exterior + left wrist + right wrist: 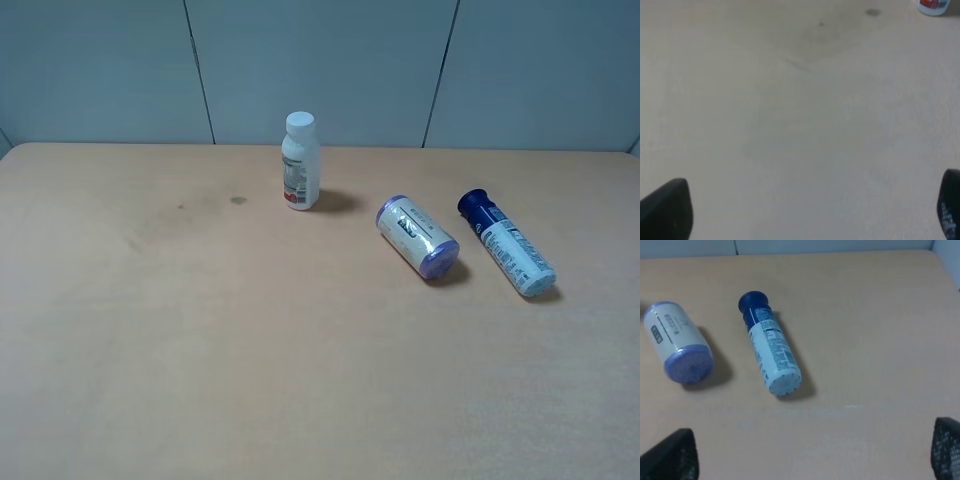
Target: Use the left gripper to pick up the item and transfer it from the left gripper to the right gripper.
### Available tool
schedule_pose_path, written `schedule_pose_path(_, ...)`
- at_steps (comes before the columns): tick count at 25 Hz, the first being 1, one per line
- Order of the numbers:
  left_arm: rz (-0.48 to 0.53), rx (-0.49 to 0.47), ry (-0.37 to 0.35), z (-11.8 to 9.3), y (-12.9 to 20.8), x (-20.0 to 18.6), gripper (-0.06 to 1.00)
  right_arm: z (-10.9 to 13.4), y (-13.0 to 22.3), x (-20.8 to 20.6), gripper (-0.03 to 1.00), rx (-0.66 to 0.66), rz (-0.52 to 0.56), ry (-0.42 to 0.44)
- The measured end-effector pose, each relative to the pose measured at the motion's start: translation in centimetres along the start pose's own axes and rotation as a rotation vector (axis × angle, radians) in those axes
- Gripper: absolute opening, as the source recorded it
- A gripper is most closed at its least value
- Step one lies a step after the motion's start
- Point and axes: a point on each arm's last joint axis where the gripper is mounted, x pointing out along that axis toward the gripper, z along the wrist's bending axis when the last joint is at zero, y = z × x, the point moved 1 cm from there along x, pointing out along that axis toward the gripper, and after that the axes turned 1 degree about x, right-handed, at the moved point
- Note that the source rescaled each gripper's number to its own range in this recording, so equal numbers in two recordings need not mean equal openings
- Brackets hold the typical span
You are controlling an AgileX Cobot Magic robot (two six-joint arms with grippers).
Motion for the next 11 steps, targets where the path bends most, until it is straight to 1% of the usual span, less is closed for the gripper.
schedule_pose_path(11, 0.0, 0.0, 0.0, 0.0, 0.0, 0.0, 0.96, 0.0, 0.0, 0.0, 1.0, 0.0, 0.0, 0.0)
